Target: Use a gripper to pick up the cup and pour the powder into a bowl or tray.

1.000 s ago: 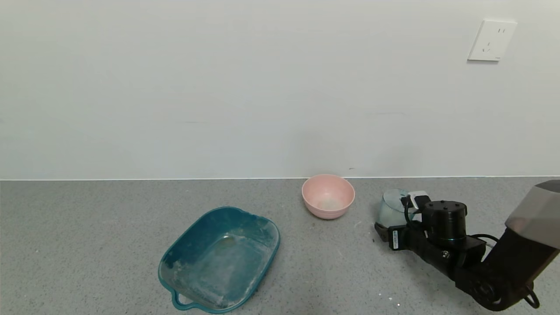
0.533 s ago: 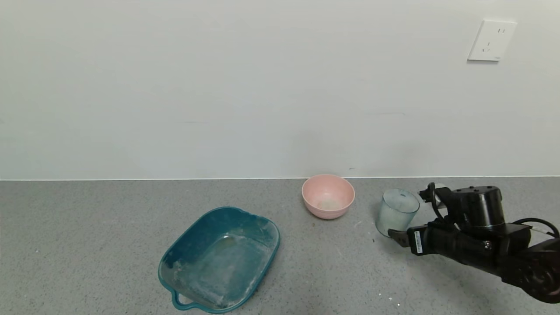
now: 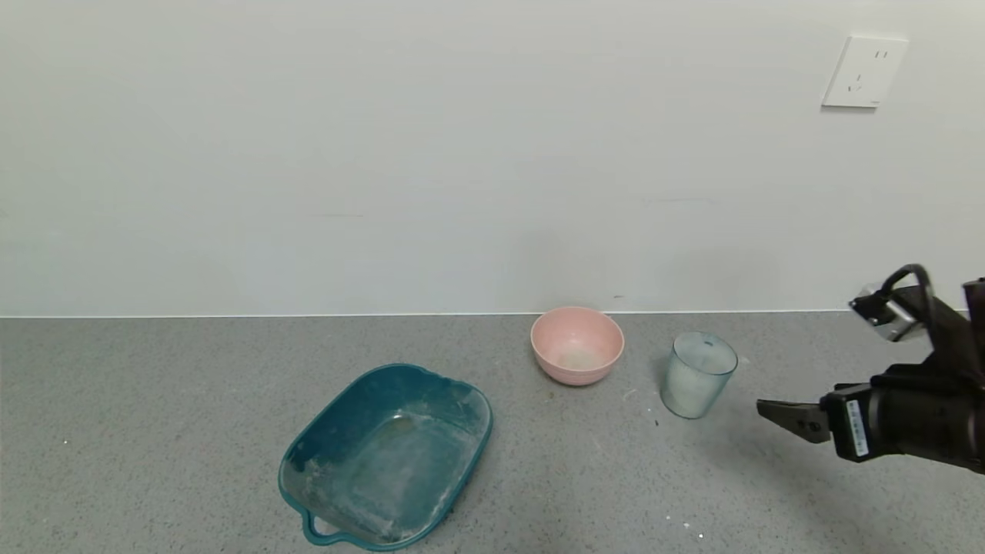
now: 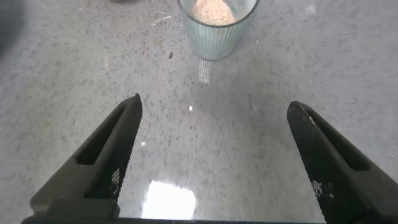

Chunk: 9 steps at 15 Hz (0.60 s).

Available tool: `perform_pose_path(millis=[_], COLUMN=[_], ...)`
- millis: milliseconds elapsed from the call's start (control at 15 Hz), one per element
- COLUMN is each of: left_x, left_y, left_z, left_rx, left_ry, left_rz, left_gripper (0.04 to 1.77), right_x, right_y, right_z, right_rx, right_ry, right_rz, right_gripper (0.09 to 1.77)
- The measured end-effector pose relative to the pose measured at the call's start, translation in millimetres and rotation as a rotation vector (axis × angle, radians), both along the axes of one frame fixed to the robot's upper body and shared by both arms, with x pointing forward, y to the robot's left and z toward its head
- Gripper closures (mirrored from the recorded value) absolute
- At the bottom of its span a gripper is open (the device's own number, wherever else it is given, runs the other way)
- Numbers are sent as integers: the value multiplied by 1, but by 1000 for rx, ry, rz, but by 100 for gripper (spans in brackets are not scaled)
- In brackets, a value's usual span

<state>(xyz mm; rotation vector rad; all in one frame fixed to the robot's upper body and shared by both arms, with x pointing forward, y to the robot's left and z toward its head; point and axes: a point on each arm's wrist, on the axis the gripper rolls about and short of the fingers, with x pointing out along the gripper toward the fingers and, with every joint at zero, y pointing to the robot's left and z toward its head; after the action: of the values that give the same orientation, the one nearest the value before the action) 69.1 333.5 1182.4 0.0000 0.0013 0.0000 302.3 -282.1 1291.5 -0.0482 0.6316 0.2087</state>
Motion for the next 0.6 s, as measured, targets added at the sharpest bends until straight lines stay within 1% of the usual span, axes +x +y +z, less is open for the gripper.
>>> perform_pose_path(millis=[133,267,400,600], left_x=[0,0,0,0], left_y=[0,0,0,0], left_z=[0,0,0,0], left_rx=[0,0,0,0], left_ry=[0,0,0,0], left_rz=[0,0,0,0], left_gripper=[5,5,5,5], right_x=[-27,-55,-85,-131], right_y=[-6,-14,-22,-34], right_z=[20,34,44,52], right_rx=[-8,-11,-17,-11], right_ry=[-30,-71,-113,-170], right_rz=[8,0,-14,-22], right_gripper=[16,16,16,16])
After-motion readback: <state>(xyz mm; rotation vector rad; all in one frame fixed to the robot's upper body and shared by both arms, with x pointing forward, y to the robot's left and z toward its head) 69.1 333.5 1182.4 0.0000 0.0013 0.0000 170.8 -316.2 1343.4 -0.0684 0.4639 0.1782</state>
